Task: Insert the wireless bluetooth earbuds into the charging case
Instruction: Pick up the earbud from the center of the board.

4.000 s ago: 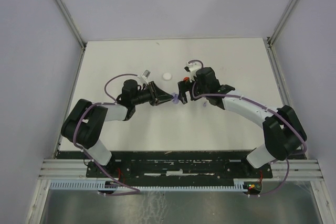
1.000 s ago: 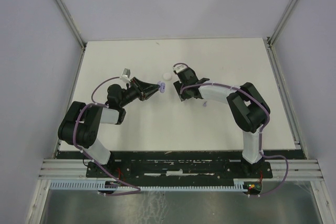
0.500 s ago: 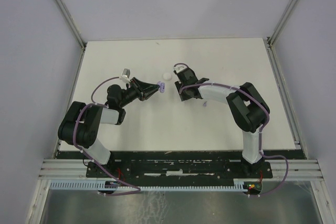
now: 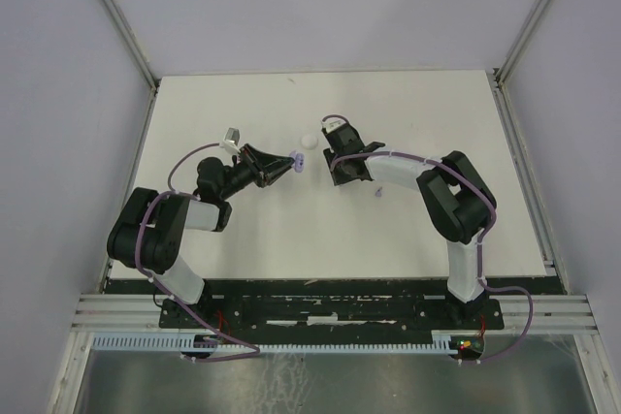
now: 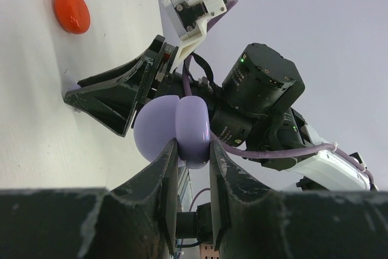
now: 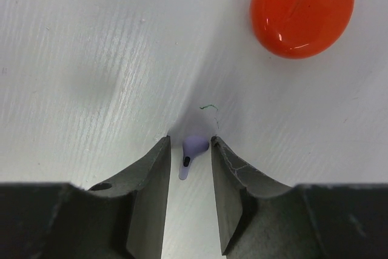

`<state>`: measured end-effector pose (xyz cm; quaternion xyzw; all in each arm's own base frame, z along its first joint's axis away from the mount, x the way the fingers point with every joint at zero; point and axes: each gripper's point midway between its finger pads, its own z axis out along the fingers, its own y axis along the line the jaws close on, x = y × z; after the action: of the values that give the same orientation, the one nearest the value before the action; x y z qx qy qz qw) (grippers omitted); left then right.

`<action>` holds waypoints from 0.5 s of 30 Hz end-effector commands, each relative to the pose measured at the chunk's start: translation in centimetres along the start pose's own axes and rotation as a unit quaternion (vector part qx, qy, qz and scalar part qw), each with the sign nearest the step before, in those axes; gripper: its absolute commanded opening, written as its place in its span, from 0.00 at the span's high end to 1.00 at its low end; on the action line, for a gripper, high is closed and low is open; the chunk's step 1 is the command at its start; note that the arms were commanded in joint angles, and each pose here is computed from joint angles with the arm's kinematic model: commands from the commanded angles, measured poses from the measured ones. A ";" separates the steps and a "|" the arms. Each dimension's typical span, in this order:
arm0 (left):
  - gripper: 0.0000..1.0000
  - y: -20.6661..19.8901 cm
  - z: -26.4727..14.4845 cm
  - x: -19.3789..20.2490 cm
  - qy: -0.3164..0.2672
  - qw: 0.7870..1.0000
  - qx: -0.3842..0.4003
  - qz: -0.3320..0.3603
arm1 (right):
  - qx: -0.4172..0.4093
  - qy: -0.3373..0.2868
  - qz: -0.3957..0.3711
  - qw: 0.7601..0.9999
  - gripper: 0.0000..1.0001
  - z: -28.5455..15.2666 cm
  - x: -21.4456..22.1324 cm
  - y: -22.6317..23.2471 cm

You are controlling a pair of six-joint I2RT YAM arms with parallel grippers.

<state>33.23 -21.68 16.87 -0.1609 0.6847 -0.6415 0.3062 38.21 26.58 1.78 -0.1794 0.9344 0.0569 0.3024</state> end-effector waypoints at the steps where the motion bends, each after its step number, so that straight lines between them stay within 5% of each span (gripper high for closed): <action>1: 0.97 -1.3 -0.2 -0.3 -0.004 1.000 0.025 0.003 | 0.008 0.015 0.006 1.000 0.60 0.6 0.5 0.1; 15: 0.97 -1.4 -0.3 -0.3 -0.003 1.000 0.026 0.002 | 0.018 0.017 0.010 1.000 0.69 0.6 0.5 -0.4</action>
<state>33.15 -21.59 16.67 -0.1634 0.6858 -0.6403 0.3050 38.42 26.73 1.78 -0.1711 0.9365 0.0567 0.3009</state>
